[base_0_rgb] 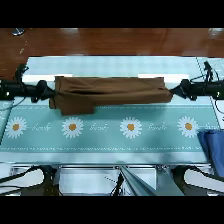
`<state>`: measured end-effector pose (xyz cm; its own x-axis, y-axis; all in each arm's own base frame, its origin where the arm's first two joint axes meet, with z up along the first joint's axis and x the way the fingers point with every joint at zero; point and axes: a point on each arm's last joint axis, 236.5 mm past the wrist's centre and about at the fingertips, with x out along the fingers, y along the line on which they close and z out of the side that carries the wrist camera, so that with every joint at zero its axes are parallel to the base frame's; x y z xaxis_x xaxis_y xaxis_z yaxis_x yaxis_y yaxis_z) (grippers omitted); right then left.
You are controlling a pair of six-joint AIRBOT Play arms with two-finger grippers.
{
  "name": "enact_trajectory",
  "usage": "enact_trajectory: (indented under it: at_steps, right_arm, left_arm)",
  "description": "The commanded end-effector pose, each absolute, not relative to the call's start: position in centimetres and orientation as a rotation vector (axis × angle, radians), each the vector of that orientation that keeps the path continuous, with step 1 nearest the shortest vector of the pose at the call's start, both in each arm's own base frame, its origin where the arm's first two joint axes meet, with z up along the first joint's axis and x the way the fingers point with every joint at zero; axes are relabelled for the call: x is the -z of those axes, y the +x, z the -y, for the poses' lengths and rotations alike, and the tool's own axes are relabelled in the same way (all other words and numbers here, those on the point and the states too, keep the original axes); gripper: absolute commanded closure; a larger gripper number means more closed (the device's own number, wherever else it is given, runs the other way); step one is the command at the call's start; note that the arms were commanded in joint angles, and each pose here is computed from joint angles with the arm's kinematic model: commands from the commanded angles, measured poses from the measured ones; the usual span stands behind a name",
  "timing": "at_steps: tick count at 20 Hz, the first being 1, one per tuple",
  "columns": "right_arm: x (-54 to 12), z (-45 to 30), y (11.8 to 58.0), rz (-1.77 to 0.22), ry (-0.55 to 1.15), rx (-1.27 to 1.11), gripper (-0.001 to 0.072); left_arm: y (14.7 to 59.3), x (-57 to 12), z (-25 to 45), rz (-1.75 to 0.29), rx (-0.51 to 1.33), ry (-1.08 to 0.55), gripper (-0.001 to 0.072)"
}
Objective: Fold the shirts.
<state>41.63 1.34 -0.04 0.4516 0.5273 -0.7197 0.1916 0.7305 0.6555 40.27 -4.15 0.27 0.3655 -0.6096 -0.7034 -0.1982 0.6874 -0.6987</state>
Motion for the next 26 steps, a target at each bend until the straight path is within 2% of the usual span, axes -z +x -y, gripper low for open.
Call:
enact_trajectory:
  at_steps: [1,4,6,9,10,11,12,14,18,21,24,26]
  right_arm:
    - [-0.1,-0.2,47.2,-1.051,0.777,-0.188,0.0684]
    - [0.5,-0.5,49.8,-1.045,0.821,-0.212,0.0684]
    - [1.4,-0.8,51.0,-1.045,0.823,-0.214,0.0684]
    - [2.7,-1.3,52.1,-1.053,0.850,-0.221,0.0681]
    - [3.3,-1.2,52.3,-1.054,0.854,-0.210,0.0538]
    - [3.6,-1.2,52.3,-1.059,0.858,-0.209,0.0226]
    - [3.6,-1.0,52.2,-1.061,0.854,-0.210,0.0088]
    - [2.8,0.9,51.4,-1.069,0.858,-0.206,0.0089]
    - [3.3,6.8,47.7,-1.154,0.860,-0.148,0.0090]
    - [5.7,7.5,45.8,-1.256,0.851,-0.106,0.0090]
    - [7.6,4.8,45.8,-1.321,0.856,-0.154,0.0090]
    - [8.2,2.5,46.7,-1.322,0.868,-0.201,0.0091]
  left_arm:
    - [45.7,-0.7,4.8,-1.191,0.330,-0.852,0.0689]
    - [48.6,-0.2,5.3,-1.216,0.390,-0.818,0.0689]
    - [50.4,0.2,4.8,-1.208,0.362,-0.848,0.0689]
    - [51.3,1.7,4.8,-1.225,0.360,-0.857,0.0676]
    - [51.2,2.3,5.1,-1.239,0.364,-0.852,0.0476]
    - [50.9,2.7,5.7,-1.260,0.375,-0.849,0.0015]
    - [50.2,2.6,5.9,-1.287,0.394,-0.841,0.0001]
    - [48.7,2.1,3.1,-1.361,0.323,-0.817,0.0003]
    - [43.0,0.5,-7.6,-1.463,0.015,-0.595,0.0003]
    - [42.9,-3.0,-8.7,-1.278,0.002,-0.525,0.0003]
    - [43.9,-7.6,-4.9,-0.950,0.080,-0.500,0.0003]
    - [42.7,-8.9,-2.5,-0.831,0.085,-0.495,0.0003]
